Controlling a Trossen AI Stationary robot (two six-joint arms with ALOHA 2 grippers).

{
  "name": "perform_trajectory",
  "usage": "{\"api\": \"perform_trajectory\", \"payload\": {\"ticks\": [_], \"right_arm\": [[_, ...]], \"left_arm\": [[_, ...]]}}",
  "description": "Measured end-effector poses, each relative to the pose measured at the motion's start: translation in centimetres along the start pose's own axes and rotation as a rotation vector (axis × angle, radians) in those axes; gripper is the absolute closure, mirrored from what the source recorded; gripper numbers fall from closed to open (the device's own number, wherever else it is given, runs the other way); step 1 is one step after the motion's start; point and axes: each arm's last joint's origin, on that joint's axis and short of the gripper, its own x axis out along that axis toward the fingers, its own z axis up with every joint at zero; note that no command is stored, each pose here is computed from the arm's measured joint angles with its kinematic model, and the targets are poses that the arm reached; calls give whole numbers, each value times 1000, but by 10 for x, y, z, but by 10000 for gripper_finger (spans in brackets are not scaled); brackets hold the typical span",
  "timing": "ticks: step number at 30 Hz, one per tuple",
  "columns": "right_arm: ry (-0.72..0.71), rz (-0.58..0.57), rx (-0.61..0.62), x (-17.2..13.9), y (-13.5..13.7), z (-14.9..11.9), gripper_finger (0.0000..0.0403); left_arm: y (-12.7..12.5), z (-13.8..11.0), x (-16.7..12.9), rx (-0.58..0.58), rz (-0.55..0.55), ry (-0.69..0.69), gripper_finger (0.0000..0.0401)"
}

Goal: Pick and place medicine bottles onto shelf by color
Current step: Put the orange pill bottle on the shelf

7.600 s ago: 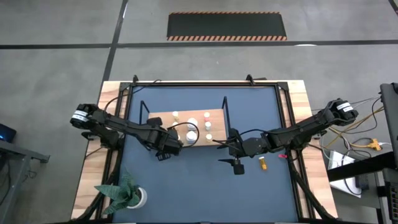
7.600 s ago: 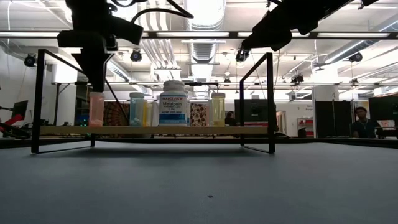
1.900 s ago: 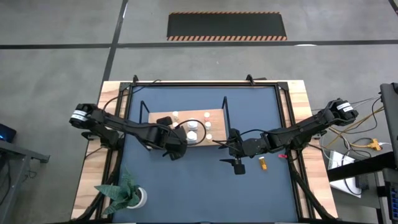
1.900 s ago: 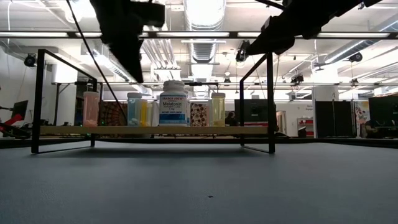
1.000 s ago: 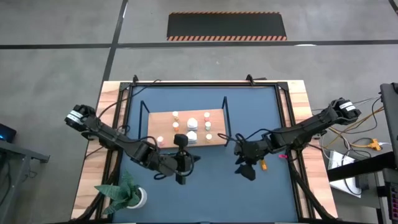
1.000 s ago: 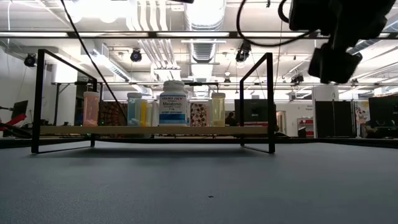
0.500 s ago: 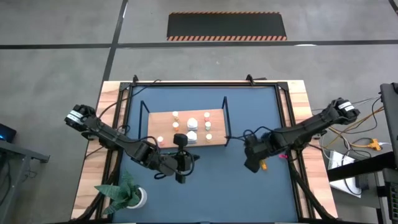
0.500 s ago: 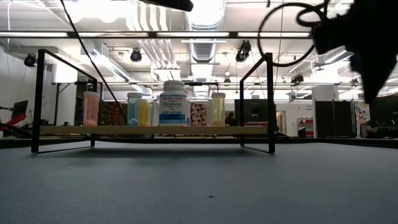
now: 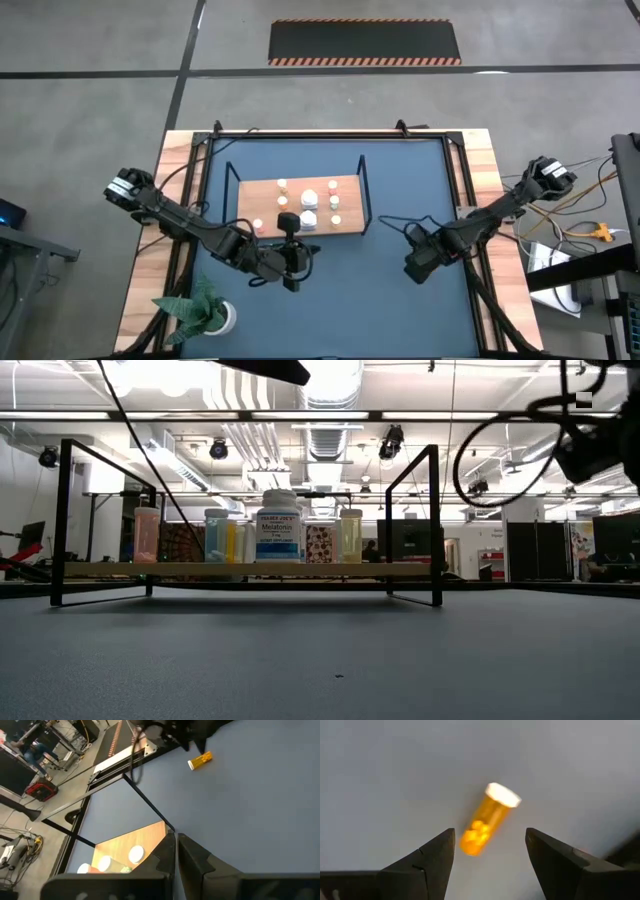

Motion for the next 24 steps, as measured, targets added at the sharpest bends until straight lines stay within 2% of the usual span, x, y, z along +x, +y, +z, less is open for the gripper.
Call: {"api": "perform_trajectory", "payload": {"ticks": [6, 15, 24], "right_arm": [[16, 116, 4, 22, 3, -6, 170], [32, 71, 42, 40, -10, -9, 174], [23, 37, 26, 45, -17, -9, 242]], "left_arm": [[0, 0, 0, -1, 4, 0, 401], [0, 1, 0, -8, 5, -6, 401], [0, 2, 0, -15, 6, -15, 401]]}}
